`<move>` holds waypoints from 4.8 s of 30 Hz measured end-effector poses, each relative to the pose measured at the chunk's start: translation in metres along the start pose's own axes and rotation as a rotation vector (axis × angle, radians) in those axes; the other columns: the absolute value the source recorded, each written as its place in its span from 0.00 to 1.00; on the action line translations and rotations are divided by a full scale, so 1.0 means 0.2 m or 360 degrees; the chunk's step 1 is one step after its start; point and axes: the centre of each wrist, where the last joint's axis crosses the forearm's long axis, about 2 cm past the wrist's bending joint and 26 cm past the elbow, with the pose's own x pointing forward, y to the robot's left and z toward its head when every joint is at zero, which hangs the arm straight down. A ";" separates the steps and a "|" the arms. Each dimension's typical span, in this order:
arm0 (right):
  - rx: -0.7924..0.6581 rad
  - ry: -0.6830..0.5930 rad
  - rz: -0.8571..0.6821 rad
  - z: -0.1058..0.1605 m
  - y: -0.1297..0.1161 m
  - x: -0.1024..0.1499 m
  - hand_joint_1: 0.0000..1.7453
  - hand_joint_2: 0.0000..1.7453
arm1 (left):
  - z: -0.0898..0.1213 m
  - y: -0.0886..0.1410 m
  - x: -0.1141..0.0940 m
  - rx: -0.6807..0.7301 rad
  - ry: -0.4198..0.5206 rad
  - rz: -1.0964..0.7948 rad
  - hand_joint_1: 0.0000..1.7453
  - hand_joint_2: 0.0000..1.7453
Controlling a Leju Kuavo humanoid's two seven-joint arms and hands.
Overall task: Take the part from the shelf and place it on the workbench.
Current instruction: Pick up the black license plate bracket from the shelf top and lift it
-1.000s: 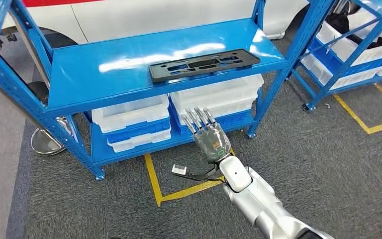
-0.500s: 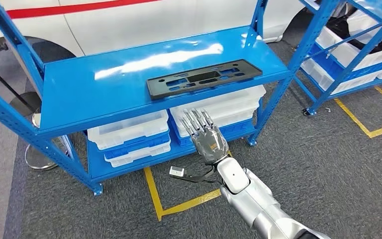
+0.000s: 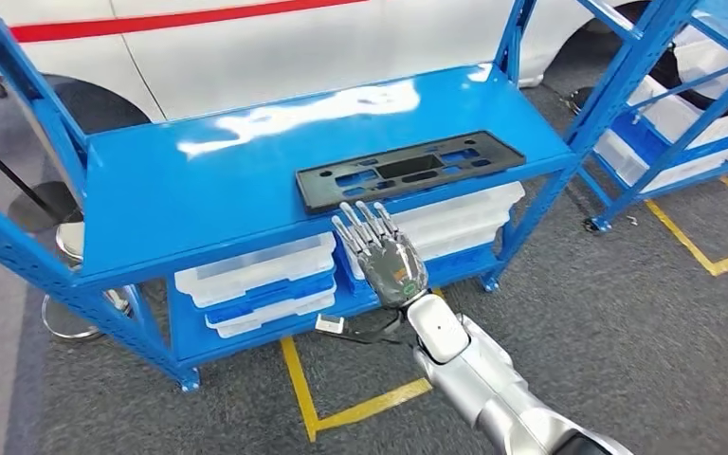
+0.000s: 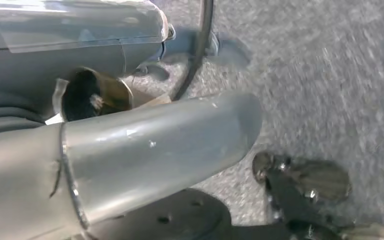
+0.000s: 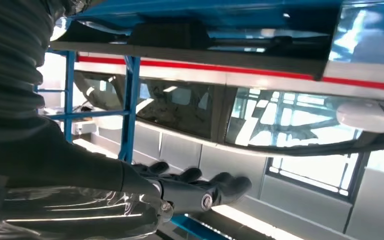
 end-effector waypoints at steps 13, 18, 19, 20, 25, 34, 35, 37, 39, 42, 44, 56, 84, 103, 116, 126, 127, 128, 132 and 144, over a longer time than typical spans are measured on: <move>0.0047 0.0091 -0.0016 0.03 0.03 -0.02 0.00 1.00 | -0.01 0.03 -0.02 0.0009 0.0014 0.0004 0.00 0.00; 0.0095 0.0258 0.0009 0.06 0.06 -0.14 0.00 1.00 | -0.01 0.03 0.00 0.0006 0.0009 0.0025 0.00 0.00; 0.0099 0.0303 0.0017 0.06 0.06 -0.18 0.00 1.00 | -0.01 0.03 0.00 0.0003 0.0005 0.0025 0.00 0.00; 0.0106 0.0351 0.0026 0.08 0.06 -0.22 0.00 1.00 | -0.01 0.03 0.00 -0.0003 -0.0005 0.0022 0.00 0.00; 0.0182 0.0497 0.0059 0.20 0.12 -0.37 0.00 1.00 | -0.01 0.02 0.00 -0.0024 -0.0035 0.0015 0.00 0.00; 0.0205 0.0585 0.0107 0.25 0.13 -0.45 0.00 1.00 | -0.01 0.02 0.01 -0.0031 -0.0036 0.0017 0.00 0.00; 0.0210 0.0605 0.0109 0.26 0.13 -0.46 0.00 1.00 | -0.01 0.02 0.01 -0.0030 -0.0033 0.0015 0.00 0.00; 0.0228 0.0649 0.0110 0.29 0.14 -0.48 0.00 1.00 | -0.01 0.02 0.00 -0.0029 -0.0031 0.0014 0.00 0.00; 0.0257 0.0699 0.0110 0.33 0.16 -0.51 0.00 1.00 | -0.01 0.02 0.00 -0.0027 -0.0035 0.0015 0.00 0.00; 0.0291 0.0756 0.0106 0.39 0.18 -0.53 0.00 1.00 | -0.01 0.02 0.00 -0.0023 -0.0042 0.0015 0.00 0.00; 0.0295 0.0766 0.0106 0.40 0.18 -0.54 0.00 1.00 | -0.01 0.02 0.00 -0.0022 -0.0042 0.0015 0.00 0.00; 0.0362 0.0897 0.0092 0.58 0.22 -0.61 0.00 1.00 | -0.01 0.04 0.00 0.0022 -0.0046 0.0000 0.00 0.00; 0.0351 0.0894 0.0065 0.55 0.22 -0.58 0.00 1.00 | -0.02 0.06 0.00 0.0086 -0.0048 0.0040 0.00 0.00; 0.0396 0.1137 0.0139 1.19 0.16 -0.60 0.00 1.00 | -0.01 0.05 0.00 0.0054 -0.0033 -0.0063 0.00 0.00; 0.0339 0.1161 0.0341 1.54 -0.08 -0.66 0.00 1.00 | 0.03 -0.08 0.03 -0.0019 0.0007 -0.0166 0.00 0.00; 0.0105 0.0988 0.0347 1.30 -0.14 -0.62 0.00 1.00 | 0.04 -0.11 0.03 -0.0027 -0.0006 -0.0088 0.00 0.00; 0.0079 0.0958 0.0336 1.27 -0.15 -0.61 0.00 1.00 | 0.04 -0.11 0.03 -0.0027 -0.0003 -0.0079 0.00 0.00; 0.0055 0.0924 0.0321 1.23 -0.15 -0.59 0.00 1.00 | 0.04 -0.11 0.03 -0.0027 0.0000 -0.0070 0.00 0.00; -0.0022 0.0779 0.0265 1.11 -0.15 -0.51 0.00 1.00 | 0.04 -0.11 0.03 -0.0022 -0.0006 -0.0054 0.00 0.00; -0.0129 0.0587 0.0205 0.94 -0.17 -0.42 0.00 1.00 | 0.04 -0.10 0.03 -0.0015 -0.0012 -0.0035 0.00 0.00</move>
